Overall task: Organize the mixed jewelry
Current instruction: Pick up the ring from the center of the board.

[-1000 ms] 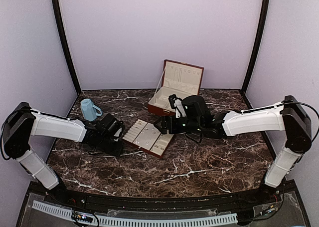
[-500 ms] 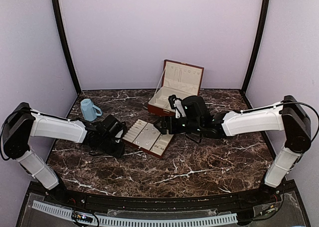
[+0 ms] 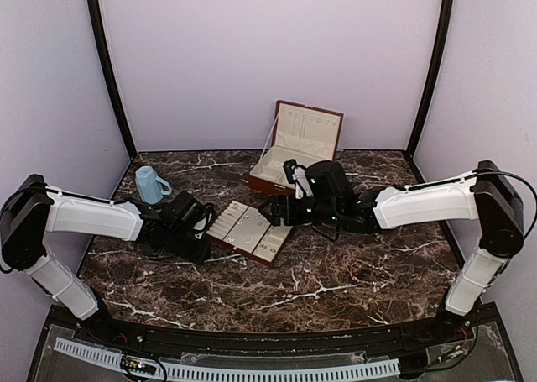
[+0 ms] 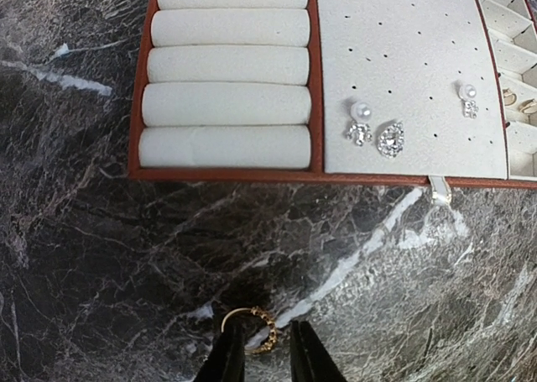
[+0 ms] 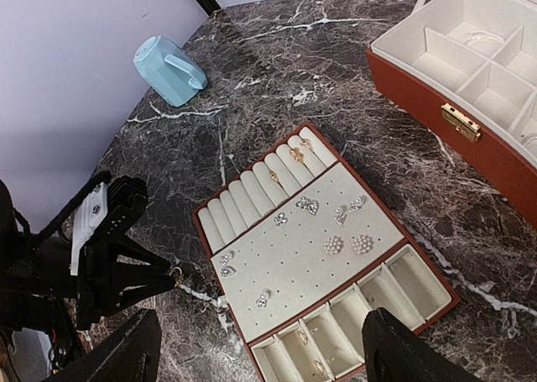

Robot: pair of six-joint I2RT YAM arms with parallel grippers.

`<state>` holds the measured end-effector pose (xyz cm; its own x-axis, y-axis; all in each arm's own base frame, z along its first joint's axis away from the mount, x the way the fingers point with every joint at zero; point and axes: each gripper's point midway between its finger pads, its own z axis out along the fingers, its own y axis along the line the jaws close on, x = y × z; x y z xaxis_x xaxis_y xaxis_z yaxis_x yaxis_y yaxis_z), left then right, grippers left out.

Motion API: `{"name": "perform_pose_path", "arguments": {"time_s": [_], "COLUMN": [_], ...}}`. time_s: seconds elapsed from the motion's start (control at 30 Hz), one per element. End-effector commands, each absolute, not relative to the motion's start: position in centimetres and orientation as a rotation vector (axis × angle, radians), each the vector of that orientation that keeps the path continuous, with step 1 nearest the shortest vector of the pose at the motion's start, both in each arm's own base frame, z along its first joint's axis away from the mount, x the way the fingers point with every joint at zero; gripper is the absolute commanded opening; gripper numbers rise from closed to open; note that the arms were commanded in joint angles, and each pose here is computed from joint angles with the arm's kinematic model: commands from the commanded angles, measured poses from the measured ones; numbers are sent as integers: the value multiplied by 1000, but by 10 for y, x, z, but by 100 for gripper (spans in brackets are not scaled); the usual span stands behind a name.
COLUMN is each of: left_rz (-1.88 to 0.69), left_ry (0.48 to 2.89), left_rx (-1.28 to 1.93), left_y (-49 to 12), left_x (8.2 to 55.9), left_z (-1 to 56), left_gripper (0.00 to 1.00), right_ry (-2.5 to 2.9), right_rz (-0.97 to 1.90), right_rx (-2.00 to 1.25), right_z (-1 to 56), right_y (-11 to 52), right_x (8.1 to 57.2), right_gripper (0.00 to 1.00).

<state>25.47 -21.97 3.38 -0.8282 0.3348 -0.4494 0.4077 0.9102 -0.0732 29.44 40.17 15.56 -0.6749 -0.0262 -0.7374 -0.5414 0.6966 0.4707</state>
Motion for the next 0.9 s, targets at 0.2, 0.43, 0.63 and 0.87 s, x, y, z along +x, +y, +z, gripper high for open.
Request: {"name": "perform_pose_path", "arguments": {"time_s": [0.2,0.43,0.63,0.87], "left_rz": [-253,-209,-189,-161], "left_ry": [2647,2674,2680,2684], "left_rx": [596,595,598,619], "left_y": [-223,-218,-216,-215], "left_x": [248,246,245,242], "left_z": [26,17,14,12], "left_gripper": [19,17,16,14], "right_ry": [2145,2145,2146,2151], "right_rz": [933,932,932,932], "right_rx": [-426,-426,-424,-422], "right_z": [164,165,164,162], "right_y": [411,411,411,411], "right_x": [296,296,296,296], "right_gripper": [84,84,84,84]}}
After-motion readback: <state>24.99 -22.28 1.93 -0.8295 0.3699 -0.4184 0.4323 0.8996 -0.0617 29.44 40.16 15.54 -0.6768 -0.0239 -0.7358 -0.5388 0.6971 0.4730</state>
